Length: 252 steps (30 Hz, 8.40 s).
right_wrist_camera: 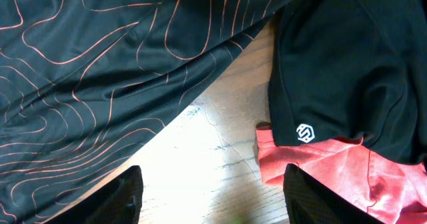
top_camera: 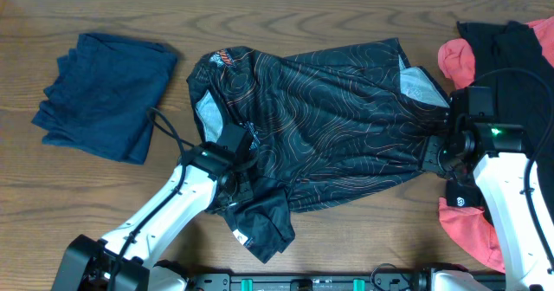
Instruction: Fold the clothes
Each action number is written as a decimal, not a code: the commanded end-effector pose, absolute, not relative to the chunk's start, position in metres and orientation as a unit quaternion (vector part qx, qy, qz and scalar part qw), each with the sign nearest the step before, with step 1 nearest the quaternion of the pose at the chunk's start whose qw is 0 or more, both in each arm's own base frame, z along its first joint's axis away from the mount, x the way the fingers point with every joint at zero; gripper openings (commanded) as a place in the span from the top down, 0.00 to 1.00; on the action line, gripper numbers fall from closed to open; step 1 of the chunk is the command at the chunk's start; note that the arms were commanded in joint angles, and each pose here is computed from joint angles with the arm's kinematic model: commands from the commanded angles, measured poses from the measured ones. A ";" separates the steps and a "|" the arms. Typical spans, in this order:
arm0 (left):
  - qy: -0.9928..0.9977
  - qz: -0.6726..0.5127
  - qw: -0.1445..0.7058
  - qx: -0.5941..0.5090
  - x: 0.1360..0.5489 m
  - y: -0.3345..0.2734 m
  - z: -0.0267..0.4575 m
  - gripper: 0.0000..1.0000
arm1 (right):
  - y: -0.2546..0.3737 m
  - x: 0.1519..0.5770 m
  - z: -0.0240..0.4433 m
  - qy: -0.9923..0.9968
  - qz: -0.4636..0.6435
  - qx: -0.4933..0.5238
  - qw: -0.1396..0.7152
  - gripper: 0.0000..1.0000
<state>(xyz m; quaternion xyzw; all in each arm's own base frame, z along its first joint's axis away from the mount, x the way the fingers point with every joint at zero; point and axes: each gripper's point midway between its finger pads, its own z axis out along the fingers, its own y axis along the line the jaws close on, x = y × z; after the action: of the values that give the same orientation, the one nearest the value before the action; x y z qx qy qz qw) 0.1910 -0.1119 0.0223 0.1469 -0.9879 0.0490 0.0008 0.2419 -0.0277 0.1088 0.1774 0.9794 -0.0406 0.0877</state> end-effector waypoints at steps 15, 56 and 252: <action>-0.982 0.103 -0.011 0.160 0.200 -0.077 0.080 0.94 | -0.025 0.237 0.091 0.975 -0.026 0.206 0.082 0.36; -0.966 0.120 -0.019 0.230 0.197 -0.051 0.090 0.94 | -0.059 0.261 0.000 0.943 -0.045 0.313 0.103 0.52; -0.979 0.176 -0.060 -0.085 0.252 -0.230 0.127 0.94 | -0.115 0.319 0.337 0.934 -0.017 0.249 0.257 0.96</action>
<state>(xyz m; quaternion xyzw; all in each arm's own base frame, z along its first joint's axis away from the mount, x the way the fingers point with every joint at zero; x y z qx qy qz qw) 0.2390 -0.2572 0.1027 -0.1023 -0.9784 0.1777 -0.0249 0.3258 -0.1128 0.3354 0.2502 0.9326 -0.0088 0.2600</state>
